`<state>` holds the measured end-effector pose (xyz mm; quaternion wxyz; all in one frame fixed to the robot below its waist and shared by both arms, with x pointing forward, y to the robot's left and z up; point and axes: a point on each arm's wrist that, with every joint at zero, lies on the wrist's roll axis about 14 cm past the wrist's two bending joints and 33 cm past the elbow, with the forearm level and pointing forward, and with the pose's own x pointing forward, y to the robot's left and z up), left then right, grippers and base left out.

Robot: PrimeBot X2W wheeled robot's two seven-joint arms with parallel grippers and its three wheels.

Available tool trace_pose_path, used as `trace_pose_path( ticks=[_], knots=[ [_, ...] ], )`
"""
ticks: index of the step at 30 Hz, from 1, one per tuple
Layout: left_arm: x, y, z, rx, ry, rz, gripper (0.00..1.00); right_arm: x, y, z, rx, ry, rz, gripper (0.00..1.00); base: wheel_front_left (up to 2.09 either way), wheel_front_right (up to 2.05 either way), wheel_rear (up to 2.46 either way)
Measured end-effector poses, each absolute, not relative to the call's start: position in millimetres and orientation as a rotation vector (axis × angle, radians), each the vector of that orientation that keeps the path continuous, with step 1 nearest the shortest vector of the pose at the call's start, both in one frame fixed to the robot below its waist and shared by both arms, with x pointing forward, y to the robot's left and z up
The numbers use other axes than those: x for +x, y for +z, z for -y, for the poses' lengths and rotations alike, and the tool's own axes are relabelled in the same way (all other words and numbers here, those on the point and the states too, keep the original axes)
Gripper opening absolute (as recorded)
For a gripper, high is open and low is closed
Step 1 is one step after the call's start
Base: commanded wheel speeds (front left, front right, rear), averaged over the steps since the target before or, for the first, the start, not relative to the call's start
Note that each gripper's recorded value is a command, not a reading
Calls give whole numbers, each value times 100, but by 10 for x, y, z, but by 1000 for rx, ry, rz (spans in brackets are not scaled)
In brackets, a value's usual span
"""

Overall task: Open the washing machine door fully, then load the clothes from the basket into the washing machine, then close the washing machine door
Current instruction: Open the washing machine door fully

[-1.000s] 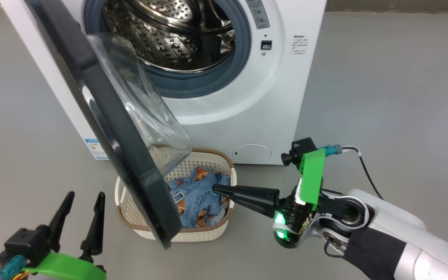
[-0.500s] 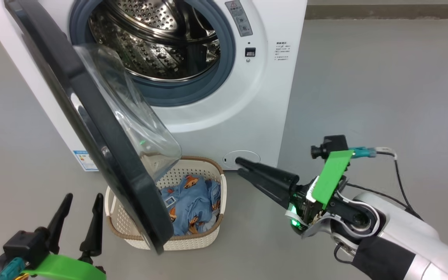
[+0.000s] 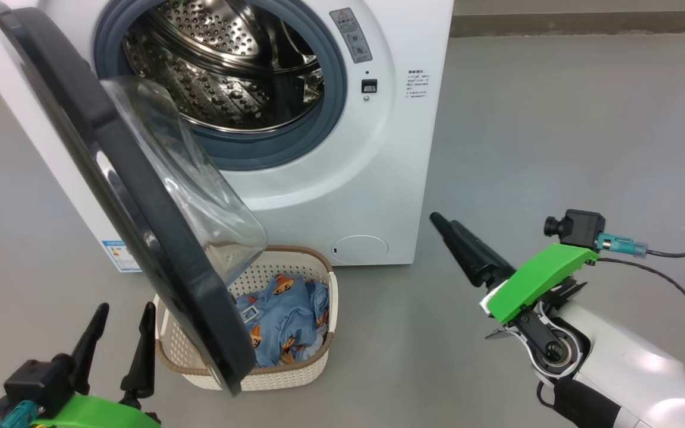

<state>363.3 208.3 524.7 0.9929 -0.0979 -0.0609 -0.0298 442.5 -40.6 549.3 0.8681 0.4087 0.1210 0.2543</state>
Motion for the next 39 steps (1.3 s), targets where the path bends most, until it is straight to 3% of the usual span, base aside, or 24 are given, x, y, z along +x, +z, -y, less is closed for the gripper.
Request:
trace_pose_path(
  ticks=[11,25,39],
  knots=[
    [3644,5228,-2020,-204,-74,117,100,4773,5739,1331,505,285,57,100,0,0,0],
    [3625,5234,-1974,-210,-79,121,100,4227,5434,1456,240,178,136,100,0,0,0],
    [3612,5239,-1982,-214,-71,125,100,3924,5316,1661,70,104,137,100,0,0,0]
  ],
)
